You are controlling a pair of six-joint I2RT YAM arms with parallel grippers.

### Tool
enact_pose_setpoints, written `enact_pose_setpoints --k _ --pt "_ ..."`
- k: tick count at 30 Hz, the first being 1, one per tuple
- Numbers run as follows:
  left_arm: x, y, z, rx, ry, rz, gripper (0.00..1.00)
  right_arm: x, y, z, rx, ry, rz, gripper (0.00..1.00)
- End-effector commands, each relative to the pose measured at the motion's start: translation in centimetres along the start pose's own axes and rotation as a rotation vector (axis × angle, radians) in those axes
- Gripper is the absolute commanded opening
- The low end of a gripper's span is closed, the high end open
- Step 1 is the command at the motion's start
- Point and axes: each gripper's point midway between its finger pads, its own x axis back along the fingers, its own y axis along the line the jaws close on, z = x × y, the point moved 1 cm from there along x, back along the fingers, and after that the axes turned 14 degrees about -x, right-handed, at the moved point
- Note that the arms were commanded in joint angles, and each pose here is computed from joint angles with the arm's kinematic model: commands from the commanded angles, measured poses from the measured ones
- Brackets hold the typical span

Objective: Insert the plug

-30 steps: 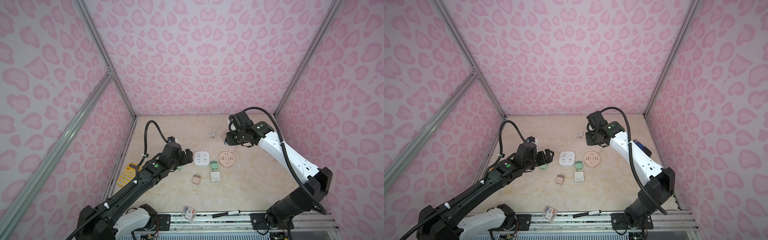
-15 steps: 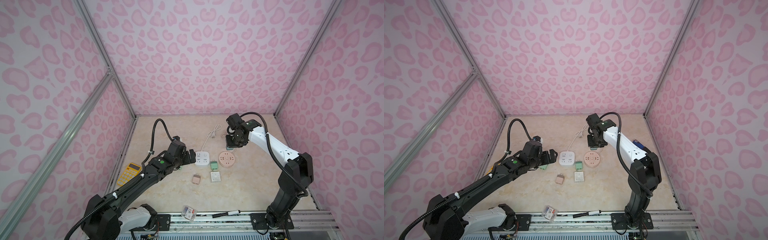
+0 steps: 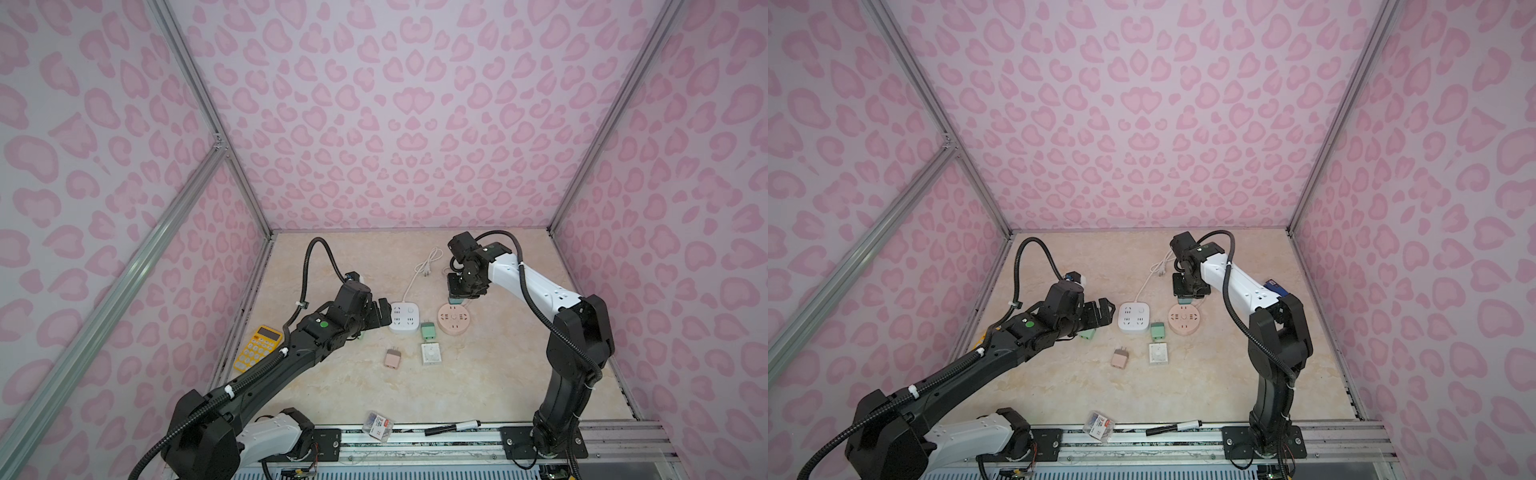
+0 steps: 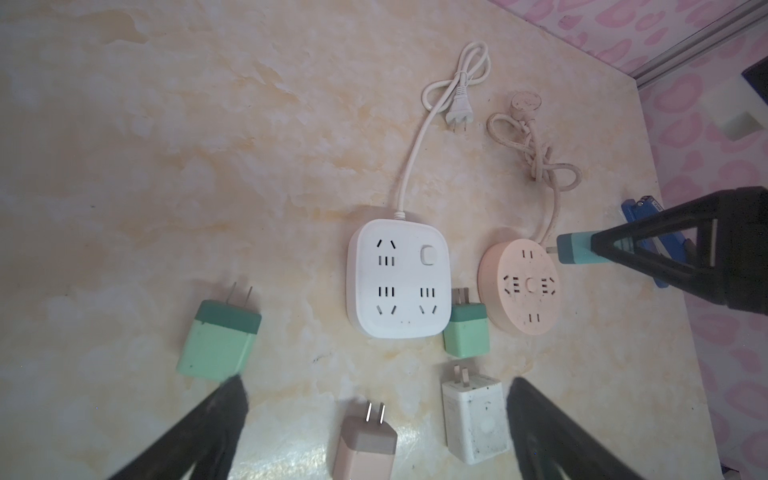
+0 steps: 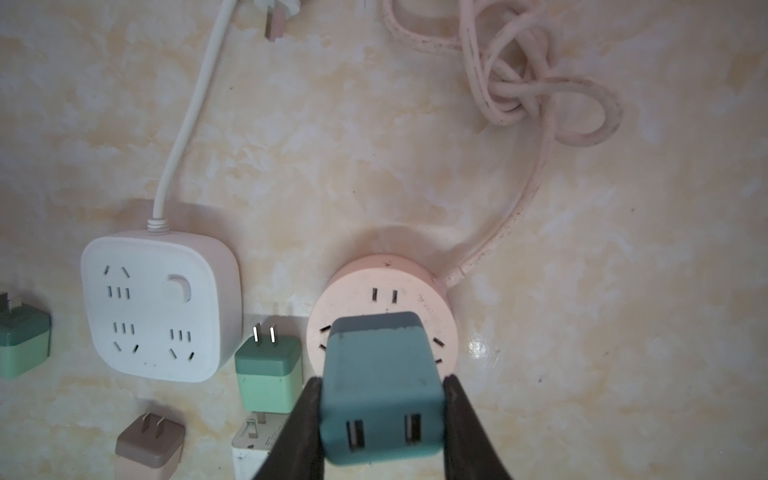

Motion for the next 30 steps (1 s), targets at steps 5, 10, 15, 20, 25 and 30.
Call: enact_pose_setpoints --k 5,10,15,20,25,30 --pt "0.2 0.3 -0.3 0.003 -0.030 -0.014 1.00 -0.3 0.1 0.1 -0.003 -0.003 -0.005 0.00" --pt "0.3 0.4 -0.2 0.002 -0.032 -0.015 1.00 -0.5 0.4 0.3 0.000 0.001 -0.007 0.00" --pt "0.4 0.5 -0.1 0.002 -0.034 -0.015 1.00 -0.6 0.5 0.2 -0.002 -0.009 -0.003 0.00" --pt "0.3 0.6 0.1 -0.001 -0.030 -0.020 1.00 -1.2 0.6 0.3 -0.003 0.002 0.001 0.00" --pt "0.4 0.6 0.0 -0.003 -0.033 -0.018 1.00 -1.6 0.5 0.4 0.002 0.002 0.022 0.00" --pt "0.3 0.7 0.2 -0.003 -0.028 -0.020 1.00 -1.9 0.1 0.3 0.008 -0.003 0.045 0.00"
